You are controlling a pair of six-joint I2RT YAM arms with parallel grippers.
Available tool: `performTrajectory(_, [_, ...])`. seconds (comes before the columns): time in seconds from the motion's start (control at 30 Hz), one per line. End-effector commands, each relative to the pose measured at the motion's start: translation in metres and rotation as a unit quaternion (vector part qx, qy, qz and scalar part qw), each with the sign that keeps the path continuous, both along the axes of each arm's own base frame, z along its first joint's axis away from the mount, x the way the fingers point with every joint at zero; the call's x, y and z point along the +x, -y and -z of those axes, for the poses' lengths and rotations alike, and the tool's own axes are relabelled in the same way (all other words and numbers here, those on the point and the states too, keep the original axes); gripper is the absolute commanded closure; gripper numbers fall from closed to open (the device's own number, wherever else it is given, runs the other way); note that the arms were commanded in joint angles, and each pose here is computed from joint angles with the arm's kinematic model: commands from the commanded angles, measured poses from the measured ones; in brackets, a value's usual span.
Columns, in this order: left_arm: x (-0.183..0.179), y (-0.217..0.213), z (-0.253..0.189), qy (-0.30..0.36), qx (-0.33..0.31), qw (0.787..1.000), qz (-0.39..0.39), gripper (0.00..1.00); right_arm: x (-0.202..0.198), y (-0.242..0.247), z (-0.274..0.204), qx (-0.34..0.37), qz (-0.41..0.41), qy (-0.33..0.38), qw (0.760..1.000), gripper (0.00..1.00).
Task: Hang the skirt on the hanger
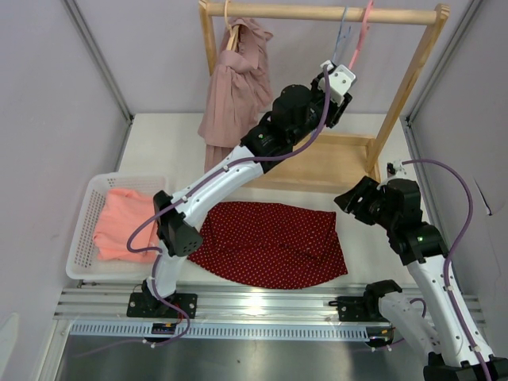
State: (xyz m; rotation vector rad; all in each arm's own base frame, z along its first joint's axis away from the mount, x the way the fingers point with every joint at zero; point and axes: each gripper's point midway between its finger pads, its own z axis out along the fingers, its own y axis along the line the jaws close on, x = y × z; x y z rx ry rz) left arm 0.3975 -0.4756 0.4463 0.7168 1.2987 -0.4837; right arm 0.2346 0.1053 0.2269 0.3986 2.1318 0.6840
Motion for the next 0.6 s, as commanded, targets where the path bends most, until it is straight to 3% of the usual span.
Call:
performTrajectory(0.0, [0.004,-0.011,-0.032,0.034,-0.024,0.999,-0.017,0.55,-0.001,0.0,-0.004,-0.002,-0.01,0.011,1.0,0.4])
performTrajectory(0.43, [0.006,-0.027,-0.057,0.053,-0.054,0.996,-0.053,0.99,0.0,0.0,-0.003,-0.002,-0.011,0.01,1.0,0.41])
performTrajectory(0.57, [0.006,-0.033,-0.071,0.064,-0.073,0.993,-0.069,1.0,-0.001,0.001,-0.004,-0.003,-0.012,0.012,1.0,0.41])
